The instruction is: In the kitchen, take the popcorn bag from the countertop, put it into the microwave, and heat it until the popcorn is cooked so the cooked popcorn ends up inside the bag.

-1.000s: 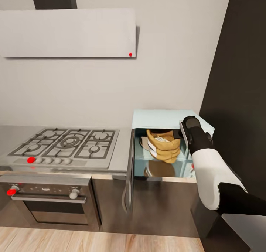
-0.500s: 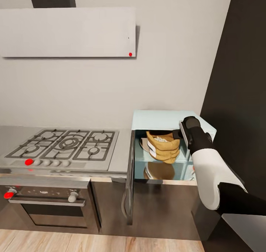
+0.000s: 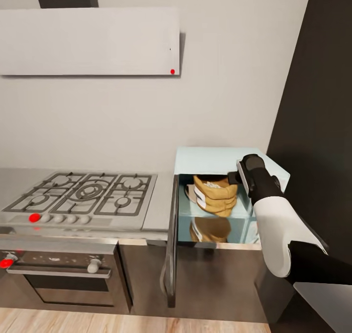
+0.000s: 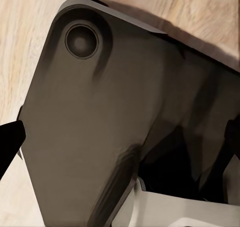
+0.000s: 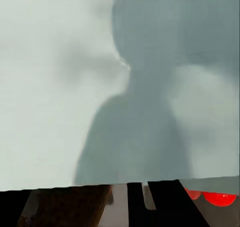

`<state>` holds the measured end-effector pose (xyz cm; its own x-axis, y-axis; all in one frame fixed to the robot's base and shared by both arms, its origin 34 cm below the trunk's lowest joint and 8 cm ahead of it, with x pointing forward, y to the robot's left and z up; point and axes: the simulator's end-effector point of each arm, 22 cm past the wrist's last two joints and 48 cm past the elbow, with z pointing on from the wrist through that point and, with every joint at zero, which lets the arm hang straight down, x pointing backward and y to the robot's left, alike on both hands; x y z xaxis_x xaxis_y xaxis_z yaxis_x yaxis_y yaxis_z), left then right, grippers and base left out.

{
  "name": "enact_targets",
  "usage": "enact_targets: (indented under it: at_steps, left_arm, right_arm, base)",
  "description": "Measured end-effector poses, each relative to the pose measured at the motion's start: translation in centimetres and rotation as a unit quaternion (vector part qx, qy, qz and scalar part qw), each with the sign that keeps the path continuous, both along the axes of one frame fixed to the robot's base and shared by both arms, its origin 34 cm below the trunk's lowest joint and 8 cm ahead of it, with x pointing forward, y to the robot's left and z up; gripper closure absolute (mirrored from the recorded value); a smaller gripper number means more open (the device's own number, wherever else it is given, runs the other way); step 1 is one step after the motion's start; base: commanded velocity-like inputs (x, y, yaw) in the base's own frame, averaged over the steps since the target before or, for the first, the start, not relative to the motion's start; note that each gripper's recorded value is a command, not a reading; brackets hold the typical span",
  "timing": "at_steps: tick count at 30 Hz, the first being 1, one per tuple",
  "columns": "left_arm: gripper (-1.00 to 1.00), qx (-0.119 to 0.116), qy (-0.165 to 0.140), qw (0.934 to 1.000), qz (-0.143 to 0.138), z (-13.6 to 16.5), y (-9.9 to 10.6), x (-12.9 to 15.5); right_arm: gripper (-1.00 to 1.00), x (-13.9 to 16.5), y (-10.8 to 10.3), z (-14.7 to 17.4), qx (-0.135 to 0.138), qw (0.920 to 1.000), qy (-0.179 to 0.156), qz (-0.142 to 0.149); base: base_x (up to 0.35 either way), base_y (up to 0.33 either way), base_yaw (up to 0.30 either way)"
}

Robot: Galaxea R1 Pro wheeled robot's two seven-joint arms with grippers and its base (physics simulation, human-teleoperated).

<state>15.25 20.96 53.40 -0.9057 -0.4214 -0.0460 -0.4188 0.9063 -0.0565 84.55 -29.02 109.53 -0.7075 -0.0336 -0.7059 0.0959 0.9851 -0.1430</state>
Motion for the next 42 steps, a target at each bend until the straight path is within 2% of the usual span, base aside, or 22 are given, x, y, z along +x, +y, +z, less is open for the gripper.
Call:
enact_targets:
  at_steps: [3, 4, 5, 18, 21, 24, 26, 42]
  left_arm:
    - [-1.00, 0.000, 0.000, 1.0000, 0.001, 0.0, 0.0, 0.0]
    - [-1.00, 0.000, 0.000, 1.0000, 0.001, 0.0, 0.0, 0.0]
    - [-1.00, 0.000, 0.001, 1.0000, 0.001, 0.0, 0.0, 0.0]
    - [-1.00, 0.000, 0.000, 1.0000, 0.000, 0.0, 0.0, 0.0]
    - [-1.00, 0.001, 0.000, 1.0000, 0.002, 0.0, 0.0, 0.0]
    - [-1.00, 0.002, 0.001, 1.0000, 0.002, 0.0, 0.0, 0.0]
    - [-1.00, 0.002, 0.001, 1.0000, 0.001, 0.0, 0.0, 0.0]
    - [-1.00, 0.002, 0.001, 1.0000, 0.000, 0.0, 0.0, 0.0]
  right_arm:
    - [1.00, 0.0, 0.0, -0.1, 0.000, 1.0000, 0.001, 0.000]
    - [-1.00, 0.0, 0.0, -0.1, 0.000, 1.0000, 0.001, 0.000]
    - [-1.00, 0.0, -0.5, -0.2, -0.014, 0.9999, 0.003, -0.004]
    - [-1.00, -0.1, -0.6, -0.2, -0.012, 0.9999, 0.004, -0.004]
    - [-1.00, 0.1, -0.8, 0.3, -0.015, 0.9999, -0.002, -0.005]
    - [-1.00, 0.6, -0.7, 3.1, -0.003, 0.9992, -0.039, -0.004]
    - [-1.00, 0.7, -0.5, 4.1, 0.003, 0.9987, -0.051, 0.000]
    - [-1.00, 0.8, -0.3, 4.6, 0.005, 0.9984, -0.057, 0.002]
  base:
    - [0.040, 0.000, 0.000]
    - [0.011, 0.000, 0.000]
    - [0.005, 0.000, 0.000]
    - [-0.012, 0.000, 0.000]
    - [-0.285, 0.000, 0.000]
    - [-0.339, 0.000, 0.000]
    - [-0.345, 0.000, 0.000]
    - [-0.322, 0.000, 0.000]
